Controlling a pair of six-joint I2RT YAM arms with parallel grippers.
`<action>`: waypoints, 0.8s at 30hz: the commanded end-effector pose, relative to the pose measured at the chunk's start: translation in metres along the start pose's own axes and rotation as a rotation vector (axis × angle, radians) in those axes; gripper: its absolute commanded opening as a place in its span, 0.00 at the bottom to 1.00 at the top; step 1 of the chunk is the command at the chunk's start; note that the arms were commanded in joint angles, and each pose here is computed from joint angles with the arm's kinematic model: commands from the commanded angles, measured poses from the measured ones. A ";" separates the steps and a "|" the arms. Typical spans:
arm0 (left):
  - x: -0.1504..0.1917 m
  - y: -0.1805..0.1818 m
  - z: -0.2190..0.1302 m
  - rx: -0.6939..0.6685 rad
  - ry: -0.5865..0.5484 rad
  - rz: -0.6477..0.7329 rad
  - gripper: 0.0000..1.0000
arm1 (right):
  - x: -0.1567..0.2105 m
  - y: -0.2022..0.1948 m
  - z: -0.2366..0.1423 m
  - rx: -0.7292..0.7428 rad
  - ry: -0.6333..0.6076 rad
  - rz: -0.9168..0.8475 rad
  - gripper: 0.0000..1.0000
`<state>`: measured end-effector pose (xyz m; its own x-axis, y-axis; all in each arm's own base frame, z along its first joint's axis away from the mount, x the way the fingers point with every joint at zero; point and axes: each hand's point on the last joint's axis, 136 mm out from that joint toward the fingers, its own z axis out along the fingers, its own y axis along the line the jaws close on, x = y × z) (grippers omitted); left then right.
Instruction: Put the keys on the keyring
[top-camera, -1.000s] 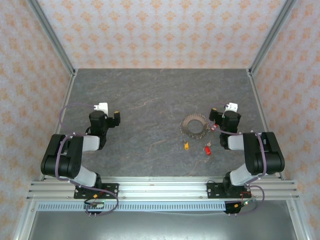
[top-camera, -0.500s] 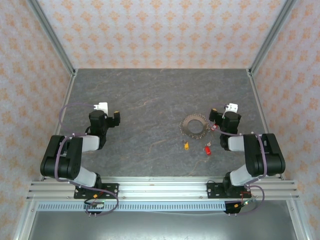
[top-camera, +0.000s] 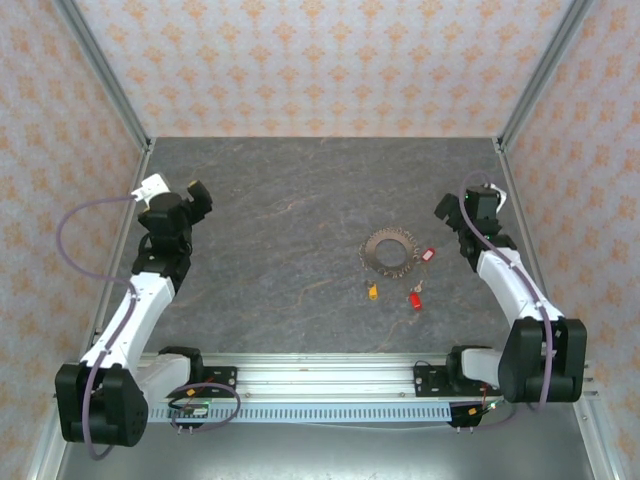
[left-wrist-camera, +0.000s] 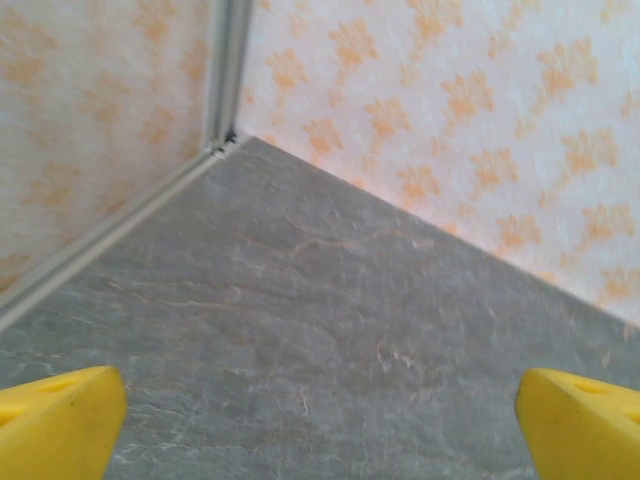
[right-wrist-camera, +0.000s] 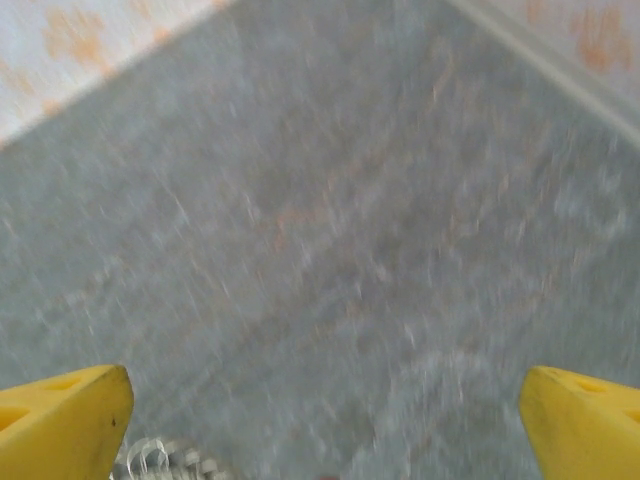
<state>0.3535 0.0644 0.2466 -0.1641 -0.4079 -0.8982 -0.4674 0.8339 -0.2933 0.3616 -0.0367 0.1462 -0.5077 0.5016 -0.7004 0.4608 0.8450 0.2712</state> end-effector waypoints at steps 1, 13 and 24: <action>0.022 0.018 -0.014 -0.076 0.139 -0.039 1.00 | 0.043 -0.001 -0.001 -0.016 0.218 0.087 0.99; 0.093 -0.088 -0.022 0.401 0.481 -0.256 1.00 | 0.063 0.037 0.024 -0.181 0.404 0.161 0.74; 0.165 -0.166 -0.052 0.511 0.646 -0.095 1.00 | 0.079 0.041 0.046 -0.171 0.523 0.098 0.54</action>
<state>0.3485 -0.1493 0.1492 -0.7065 -0.4639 -0.5345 -0.0944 0.8102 -0.5785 0.3749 0.0270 0.0765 -0.7483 0.5922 -0.2989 0.4291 0.7757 0.4628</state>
